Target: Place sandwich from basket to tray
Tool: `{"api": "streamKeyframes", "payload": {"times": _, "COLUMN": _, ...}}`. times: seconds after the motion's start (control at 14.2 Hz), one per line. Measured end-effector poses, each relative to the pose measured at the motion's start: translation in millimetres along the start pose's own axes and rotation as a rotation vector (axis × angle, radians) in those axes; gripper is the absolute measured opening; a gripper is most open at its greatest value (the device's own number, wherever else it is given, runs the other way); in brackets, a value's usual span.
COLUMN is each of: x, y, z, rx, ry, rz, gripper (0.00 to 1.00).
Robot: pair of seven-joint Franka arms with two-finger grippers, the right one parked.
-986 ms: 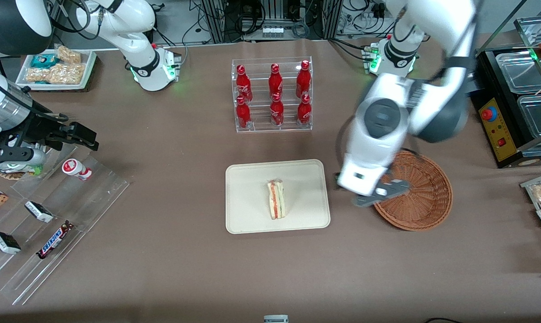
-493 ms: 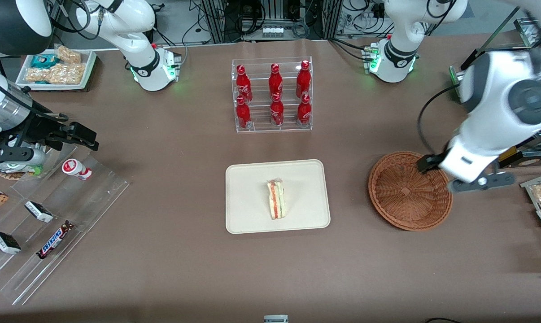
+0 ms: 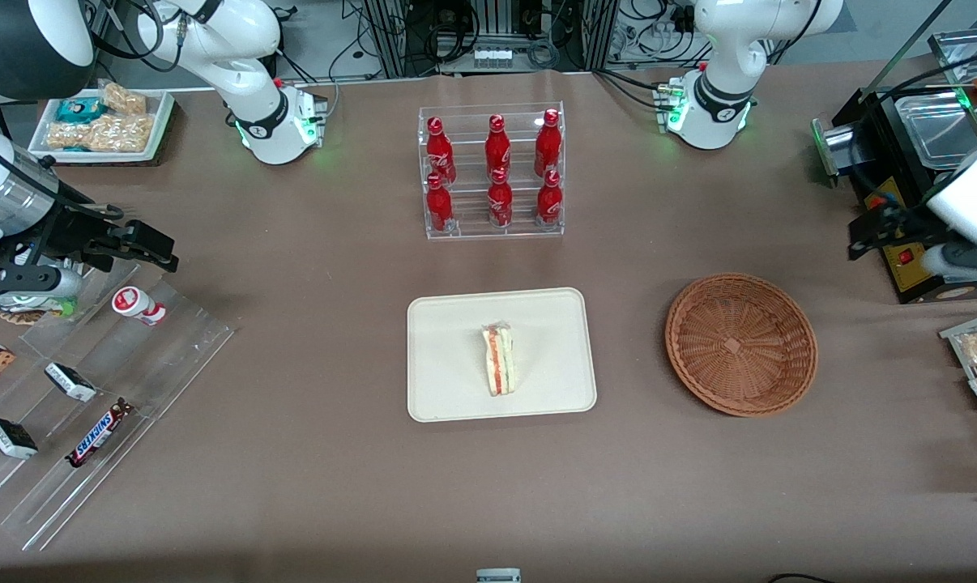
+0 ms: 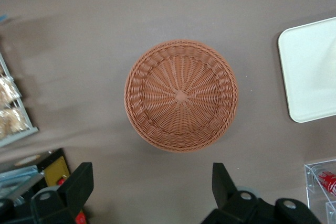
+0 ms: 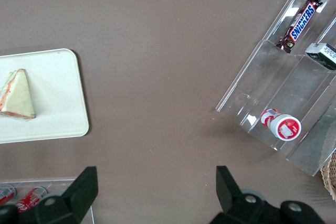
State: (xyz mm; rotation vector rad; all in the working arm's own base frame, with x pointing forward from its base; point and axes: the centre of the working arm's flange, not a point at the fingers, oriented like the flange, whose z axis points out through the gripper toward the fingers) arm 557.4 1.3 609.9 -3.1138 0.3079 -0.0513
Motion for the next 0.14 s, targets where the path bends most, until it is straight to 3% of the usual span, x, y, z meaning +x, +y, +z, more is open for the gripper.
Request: {"api": "streamKeyframes", "payload": {"times": 0.14, "x": -0.6, "y": 1.9, "z": -10.3, "rx": 0.004, "ry": 0.019, "rz": 0.015, "gripper": 1.0}}
